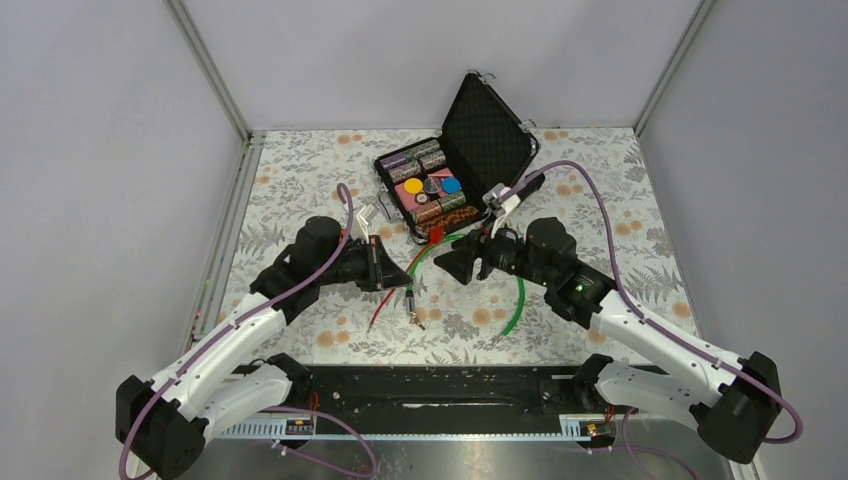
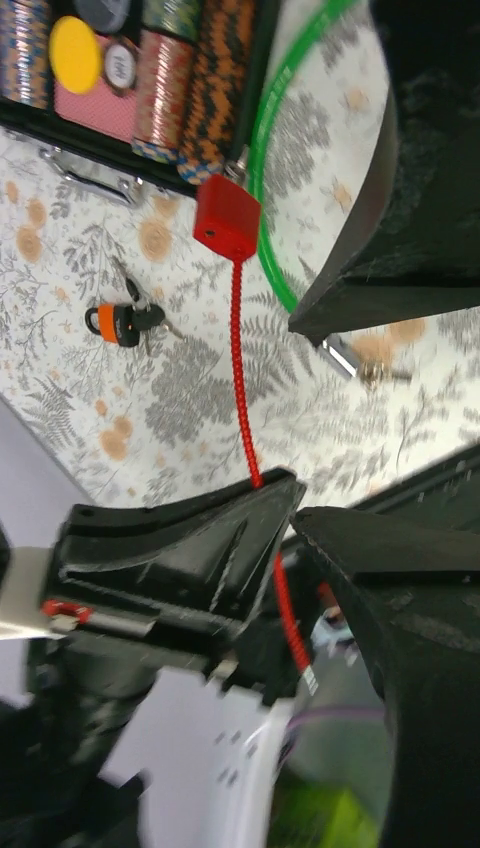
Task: Lock with the key
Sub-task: Pick up the lock from the center of the board.
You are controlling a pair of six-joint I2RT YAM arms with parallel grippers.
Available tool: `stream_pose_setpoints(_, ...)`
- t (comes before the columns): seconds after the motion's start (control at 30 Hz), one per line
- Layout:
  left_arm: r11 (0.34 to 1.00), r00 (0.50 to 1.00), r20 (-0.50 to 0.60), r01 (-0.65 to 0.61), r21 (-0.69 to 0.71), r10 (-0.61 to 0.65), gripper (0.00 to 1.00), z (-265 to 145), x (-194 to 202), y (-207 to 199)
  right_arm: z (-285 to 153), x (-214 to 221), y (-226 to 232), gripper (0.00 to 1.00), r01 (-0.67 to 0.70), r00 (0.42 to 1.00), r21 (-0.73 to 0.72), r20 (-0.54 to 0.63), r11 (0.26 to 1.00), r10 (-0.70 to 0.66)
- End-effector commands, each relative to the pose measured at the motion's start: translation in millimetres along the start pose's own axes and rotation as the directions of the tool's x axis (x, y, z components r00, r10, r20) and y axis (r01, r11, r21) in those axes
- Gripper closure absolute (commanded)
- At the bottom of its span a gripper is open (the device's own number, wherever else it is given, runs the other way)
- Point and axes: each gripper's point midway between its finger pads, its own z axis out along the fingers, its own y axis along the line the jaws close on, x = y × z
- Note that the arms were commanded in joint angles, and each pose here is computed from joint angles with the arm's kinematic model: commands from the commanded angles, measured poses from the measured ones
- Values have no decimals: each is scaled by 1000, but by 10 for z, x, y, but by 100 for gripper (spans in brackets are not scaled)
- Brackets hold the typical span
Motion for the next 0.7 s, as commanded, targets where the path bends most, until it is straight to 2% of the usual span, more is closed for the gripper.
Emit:
stream_pose_setpoints(0.0, 990, 991, 46, -129, 51, 127, 100, -129, -218, -277, 38, 118, 44, 29, 377, 918, -156, -65, 913, -390)
stream_pose_setpoints(0.2, 970, 972, -10, -234, 72, 235, 100, -234, -132, -339, 165, 177, 136, 30, 537, 813, -311, -57, 784, -580)
stream_pose_setpoints(0.4, 956, 956, -22, -292, 10, 292, 100, -306, -166, -292, 275, 36, 295, 32, 569, 798, -364, 28, 738, -601)
stream_pose_setpoints(0.67, 948, 947, -51, -317, 42, 318, 100, -303, -102, -309, 304, 189, 344, 35, 564, 783, -449, 24, 694, -621)
